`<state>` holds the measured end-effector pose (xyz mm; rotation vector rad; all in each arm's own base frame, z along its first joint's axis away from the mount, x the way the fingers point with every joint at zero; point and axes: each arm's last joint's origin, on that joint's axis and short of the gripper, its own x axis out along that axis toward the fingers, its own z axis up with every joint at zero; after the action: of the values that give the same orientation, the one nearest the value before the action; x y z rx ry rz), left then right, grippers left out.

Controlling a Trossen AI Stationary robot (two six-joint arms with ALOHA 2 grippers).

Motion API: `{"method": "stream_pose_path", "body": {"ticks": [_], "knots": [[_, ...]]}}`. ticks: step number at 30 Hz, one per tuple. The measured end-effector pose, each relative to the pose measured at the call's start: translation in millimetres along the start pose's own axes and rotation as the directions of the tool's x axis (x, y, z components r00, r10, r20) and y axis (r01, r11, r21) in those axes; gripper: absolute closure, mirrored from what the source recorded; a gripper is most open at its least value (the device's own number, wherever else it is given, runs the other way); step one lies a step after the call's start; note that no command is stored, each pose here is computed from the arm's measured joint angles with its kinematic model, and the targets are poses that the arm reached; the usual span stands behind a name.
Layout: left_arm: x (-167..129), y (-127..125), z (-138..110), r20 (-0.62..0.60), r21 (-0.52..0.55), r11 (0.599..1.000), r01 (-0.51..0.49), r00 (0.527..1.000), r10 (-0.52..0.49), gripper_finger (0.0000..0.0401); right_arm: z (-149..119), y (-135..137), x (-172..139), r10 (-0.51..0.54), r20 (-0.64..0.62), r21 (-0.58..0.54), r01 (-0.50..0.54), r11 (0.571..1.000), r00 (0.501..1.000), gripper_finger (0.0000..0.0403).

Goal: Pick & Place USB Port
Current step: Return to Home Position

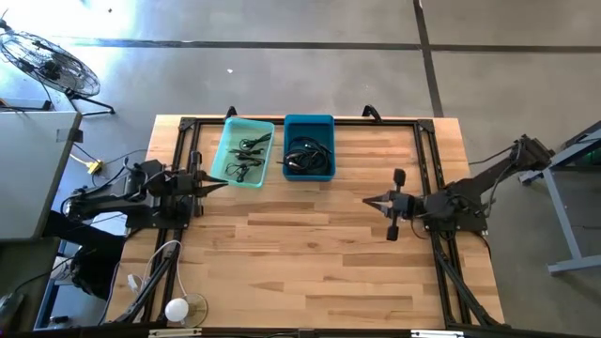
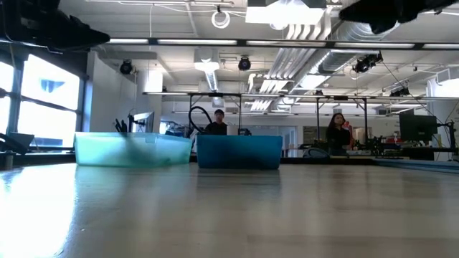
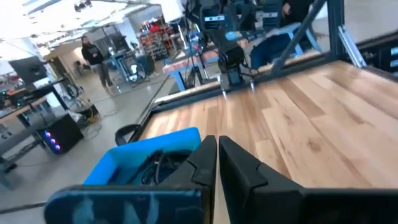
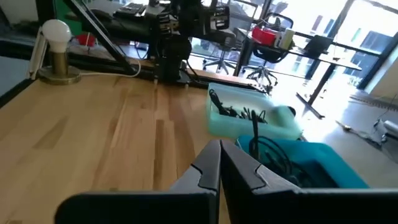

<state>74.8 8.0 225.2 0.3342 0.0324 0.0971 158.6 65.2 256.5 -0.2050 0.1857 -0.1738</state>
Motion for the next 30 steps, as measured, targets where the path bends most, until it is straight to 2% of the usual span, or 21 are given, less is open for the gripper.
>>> {"method": "stream_pose_path", "body": {"ticks": [10, 15, 20, 30], "knots": [[-0.2, -3.4, -6.8, -0.062, 0.101, 0.993, 0.061, 0.997, -0.055, 0.0399, -37.9, -13.0, 13.5, -0.047, 0.067, 0.086, 0.041, 0.995, 0.997, 0.0402], [-0.3, -4.7, -6.9, -0.053, 0.102, 0.989, 0.103, 0.994, -0.098, 0.0400, -60.4, -23.7, 15.8, -0.047, 0.168, 0.124, 0.026, 0.992, 0.985, 0.0403], [-0.4, -5.8, -6.6, -0.040, 0.089, 0.986, 0.138, 0.990, -0.135, 0.0400, -75.9, -27.5, 13.2, -0.056, 0.208, 0.143, 0.026, 0.989, 0.976, 0.0403], [-0.6, -6.8, -7.0, -0.037, 0.065, 0.984, 0.165, 0.986, -0.163, 0.0401, -89.9, -26.5, 9.9, -0.052, 0.201, 0.131, 0.026, 0.991, 0.978, 0.0403]]}}
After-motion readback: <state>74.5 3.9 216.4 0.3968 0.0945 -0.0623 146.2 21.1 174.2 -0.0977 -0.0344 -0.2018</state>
